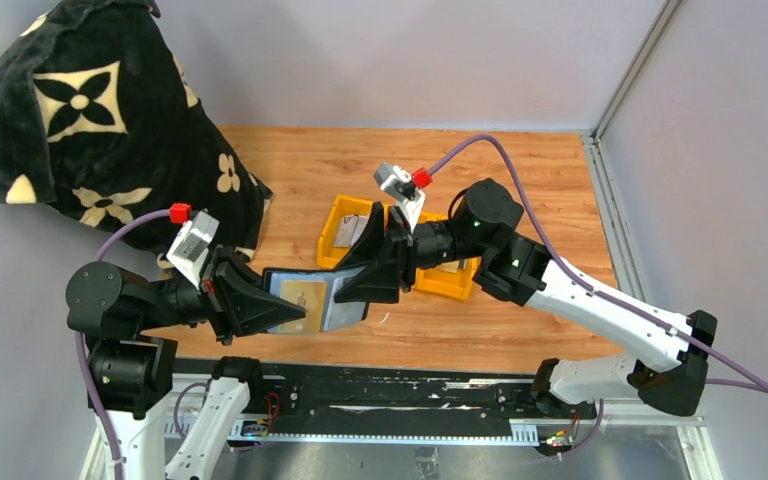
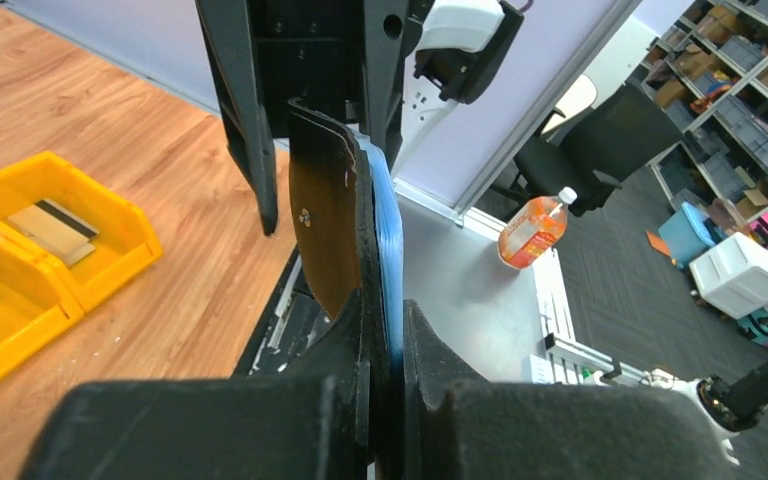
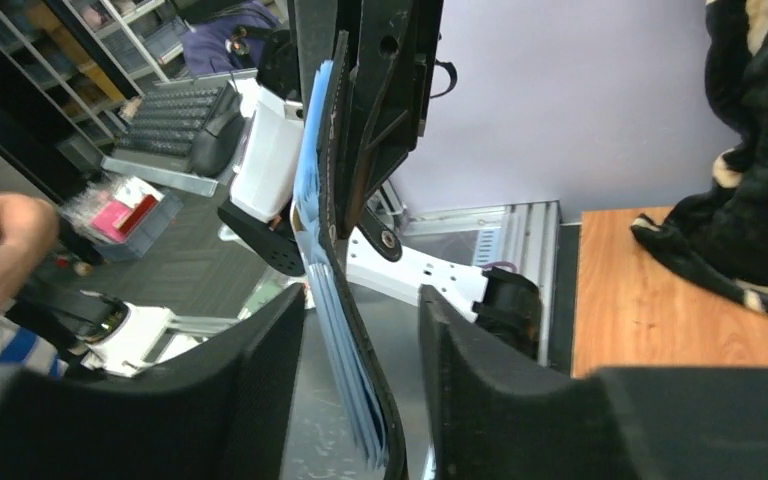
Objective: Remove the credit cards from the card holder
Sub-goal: Remove the credit card from the card holder.
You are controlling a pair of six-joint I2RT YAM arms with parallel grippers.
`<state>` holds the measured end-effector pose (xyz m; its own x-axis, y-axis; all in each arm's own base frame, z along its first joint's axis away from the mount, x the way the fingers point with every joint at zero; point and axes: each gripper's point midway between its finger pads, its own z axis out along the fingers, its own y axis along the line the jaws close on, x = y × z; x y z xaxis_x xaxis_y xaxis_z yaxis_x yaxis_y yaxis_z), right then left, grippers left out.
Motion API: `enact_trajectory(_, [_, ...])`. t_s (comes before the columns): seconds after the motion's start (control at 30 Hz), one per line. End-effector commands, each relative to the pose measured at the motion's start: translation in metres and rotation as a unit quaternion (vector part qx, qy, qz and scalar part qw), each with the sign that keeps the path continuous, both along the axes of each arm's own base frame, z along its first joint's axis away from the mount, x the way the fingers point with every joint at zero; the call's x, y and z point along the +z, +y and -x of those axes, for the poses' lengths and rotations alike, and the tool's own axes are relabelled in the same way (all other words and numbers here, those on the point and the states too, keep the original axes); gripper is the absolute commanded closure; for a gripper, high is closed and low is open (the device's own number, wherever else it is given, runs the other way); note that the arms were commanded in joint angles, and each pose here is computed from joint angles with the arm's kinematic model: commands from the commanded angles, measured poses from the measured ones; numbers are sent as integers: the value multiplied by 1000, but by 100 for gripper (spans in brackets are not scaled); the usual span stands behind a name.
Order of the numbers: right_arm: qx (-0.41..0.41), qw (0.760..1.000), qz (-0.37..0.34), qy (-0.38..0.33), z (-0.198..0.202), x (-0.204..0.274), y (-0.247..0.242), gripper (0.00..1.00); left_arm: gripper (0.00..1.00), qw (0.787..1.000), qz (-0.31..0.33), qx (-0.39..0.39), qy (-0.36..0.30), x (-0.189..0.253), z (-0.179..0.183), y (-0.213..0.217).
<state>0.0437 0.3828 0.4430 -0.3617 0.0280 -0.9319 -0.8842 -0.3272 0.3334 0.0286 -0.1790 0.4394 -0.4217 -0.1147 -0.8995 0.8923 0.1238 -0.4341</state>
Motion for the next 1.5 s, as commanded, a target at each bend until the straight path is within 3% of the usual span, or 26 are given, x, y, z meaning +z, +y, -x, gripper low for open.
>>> enact_trajectory(0.0, [17, 999, -28, 5, -8, 14, -11, 47, 100, 1000, 8, 19, -7, 9, -9, 0])
enact_trajectory(0.13, [-107, 994, -12, 24, -56, 17, -25, 35, 100, 997, 8, 73, -9, 6, -30, 3])
enact_trajectory(0.27, [-242, 969, -26, 34, -95, 26, -53, 26, 100, 987, -22, 161, 7, -11, -62, 14])
enact_trajectory(0.4, [-327, 944, -28, 44, -113, 28, -76, 26, 100, 967, -57, 246, 29, -32, -92, 30])
enact_trajectory(0.53, [-235, 968, -56, 63, -85, 36, -62, 31, 100, 958, -75, 270, 56, -49, -106, 35])
enact_trajectory(0.67, [-111, 989, -37, 90, -57, 25, -30, 34, 100, 969, -56, 234, 57, -44, -98, 26])
enact_trajectory(0.77, [-72, 992, -21, 99, -47, 14, -14, 34, 100, 976, -44, 209, 53, -38, -90, 21])
enact_trajectory(1.47, [3, 984, 9, 179, -48, -21, 26, 48, 100, 990, -21, 132, 48, -23, -64, 9])
